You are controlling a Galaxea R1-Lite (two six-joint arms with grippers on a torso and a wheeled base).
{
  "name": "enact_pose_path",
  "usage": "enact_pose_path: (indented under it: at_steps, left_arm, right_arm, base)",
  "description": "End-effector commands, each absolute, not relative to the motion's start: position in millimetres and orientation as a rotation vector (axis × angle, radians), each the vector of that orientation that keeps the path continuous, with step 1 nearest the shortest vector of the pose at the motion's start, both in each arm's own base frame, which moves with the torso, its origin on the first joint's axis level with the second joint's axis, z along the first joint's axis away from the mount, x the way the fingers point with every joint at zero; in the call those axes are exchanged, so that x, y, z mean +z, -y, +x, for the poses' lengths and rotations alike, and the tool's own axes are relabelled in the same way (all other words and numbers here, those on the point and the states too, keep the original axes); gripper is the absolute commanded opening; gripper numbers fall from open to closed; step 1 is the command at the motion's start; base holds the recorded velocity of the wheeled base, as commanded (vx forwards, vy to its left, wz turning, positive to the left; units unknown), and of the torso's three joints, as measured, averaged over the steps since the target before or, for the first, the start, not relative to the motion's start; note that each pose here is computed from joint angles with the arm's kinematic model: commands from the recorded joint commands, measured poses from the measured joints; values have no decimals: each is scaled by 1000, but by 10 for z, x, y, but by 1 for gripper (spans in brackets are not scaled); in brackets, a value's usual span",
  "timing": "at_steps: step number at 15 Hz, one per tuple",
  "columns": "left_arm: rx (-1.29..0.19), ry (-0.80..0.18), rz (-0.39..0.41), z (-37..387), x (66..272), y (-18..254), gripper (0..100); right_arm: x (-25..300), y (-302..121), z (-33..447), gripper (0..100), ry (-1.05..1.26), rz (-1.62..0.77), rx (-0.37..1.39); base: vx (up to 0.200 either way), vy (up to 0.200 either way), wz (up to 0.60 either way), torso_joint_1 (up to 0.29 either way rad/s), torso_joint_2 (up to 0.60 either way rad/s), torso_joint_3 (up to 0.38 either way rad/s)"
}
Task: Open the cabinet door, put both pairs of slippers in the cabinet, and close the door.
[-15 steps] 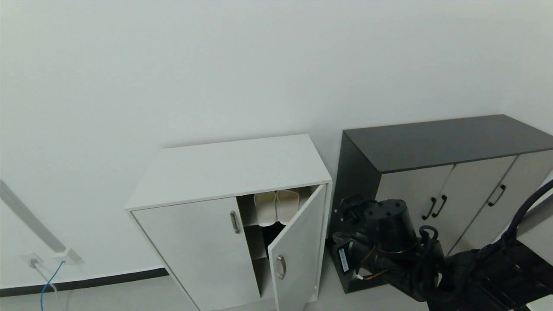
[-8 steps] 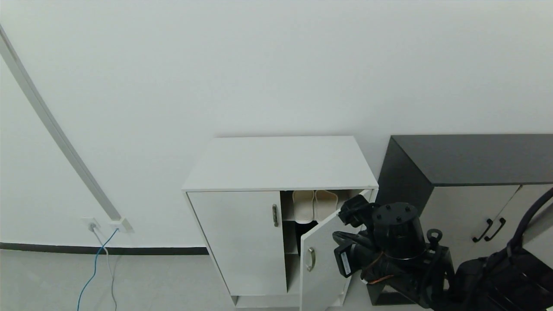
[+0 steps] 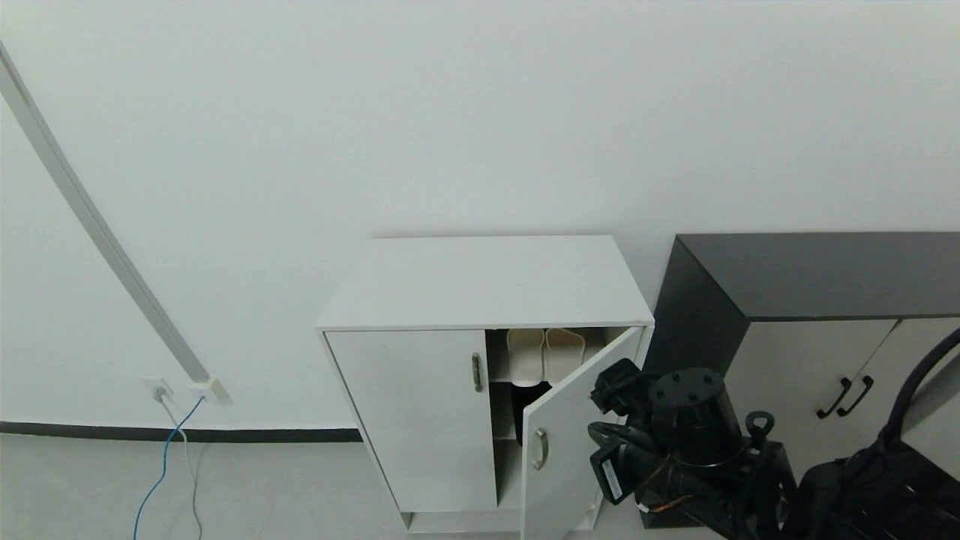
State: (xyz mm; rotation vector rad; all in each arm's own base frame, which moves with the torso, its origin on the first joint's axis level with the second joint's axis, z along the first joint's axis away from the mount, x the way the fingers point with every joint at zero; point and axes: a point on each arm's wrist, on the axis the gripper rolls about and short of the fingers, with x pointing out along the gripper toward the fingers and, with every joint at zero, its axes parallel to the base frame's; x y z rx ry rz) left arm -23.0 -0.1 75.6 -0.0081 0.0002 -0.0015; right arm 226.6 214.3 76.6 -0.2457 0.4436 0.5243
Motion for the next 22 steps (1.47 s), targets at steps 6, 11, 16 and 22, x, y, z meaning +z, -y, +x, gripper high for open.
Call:
enact_pose_path:
  at_steps: [6, 11, 16, 22]
  left_arm:
    - [2, -2, -11, -229, 756, 0, 0]
    - [2, -2, -9, -229, 756, 0, 0]
    - [2, -2, -9, -229, 756, 0, 0]
    - [2, -2, -9, -229, 756, 0, 0]
  right_arm:
    - [605, -2085, 2177, 0, -492, -278, 560]
    - [526, -2037, 2126, 0, -496, -280, 567]
    - [347, -2131, 2288, 0, -494, -266, 553]
    - [187, -2241, 2576, 0, -467, -232, 523]
  base:
    - [167, 0, 0, -1, 0, 1]
    - [0, 0, 0, 0, 0, 0]
    - [0, 0, 0, 0, 0, 0]
    - [0, 0, 0, 0, 0, 0]
